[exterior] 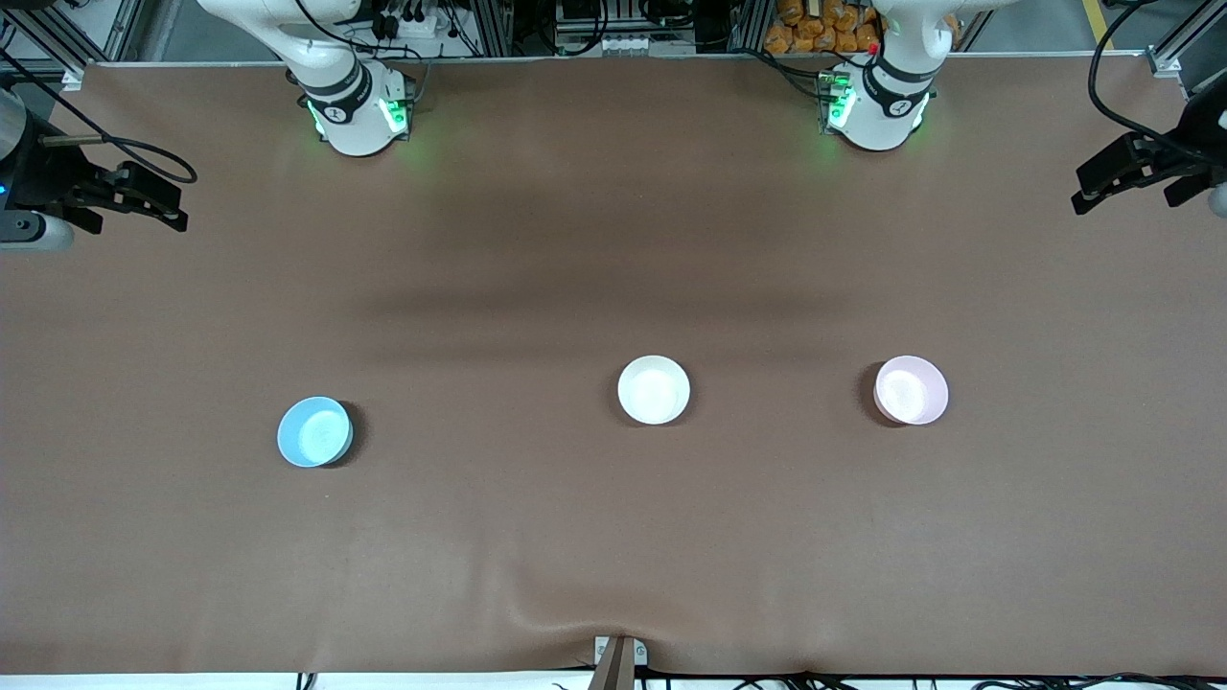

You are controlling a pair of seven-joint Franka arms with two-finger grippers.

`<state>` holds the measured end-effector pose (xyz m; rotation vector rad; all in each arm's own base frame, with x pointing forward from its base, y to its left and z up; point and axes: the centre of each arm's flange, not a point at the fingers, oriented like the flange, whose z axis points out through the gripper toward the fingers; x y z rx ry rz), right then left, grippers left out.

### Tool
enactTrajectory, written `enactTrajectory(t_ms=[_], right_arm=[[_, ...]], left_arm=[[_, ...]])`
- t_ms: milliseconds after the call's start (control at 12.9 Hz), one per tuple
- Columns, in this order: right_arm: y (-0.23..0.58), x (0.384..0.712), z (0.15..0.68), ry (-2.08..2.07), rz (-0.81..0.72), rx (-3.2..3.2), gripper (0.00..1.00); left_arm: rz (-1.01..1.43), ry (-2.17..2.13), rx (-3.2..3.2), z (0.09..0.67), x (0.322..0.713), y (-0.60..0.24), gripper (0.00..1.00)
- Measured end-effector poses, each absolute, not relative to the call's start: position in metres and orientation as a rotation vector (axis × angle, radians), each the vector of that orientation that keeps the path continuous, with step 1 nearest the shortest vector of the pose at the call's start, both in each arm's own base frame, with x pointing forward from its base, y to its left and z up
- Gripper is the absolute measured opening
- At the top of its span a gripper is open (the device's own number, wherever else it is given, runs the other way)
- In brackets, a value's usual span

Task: Stack pink and blue bowls on white bowl

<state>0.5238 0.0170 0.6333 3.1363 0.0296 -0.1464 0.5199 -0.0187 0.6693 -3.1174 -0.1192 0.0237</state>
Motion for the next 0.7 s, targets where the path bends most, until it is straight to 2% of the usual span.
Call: enactTrajectory(t_ms=[700], right_arm=[[0.017, 0.524, 0.633, 0.03, -0.148, 3.136, 1.0]], left_arm=[[0.059, -0.162, -3.115, 0.657, 0.531, -0.001, 1.0]])
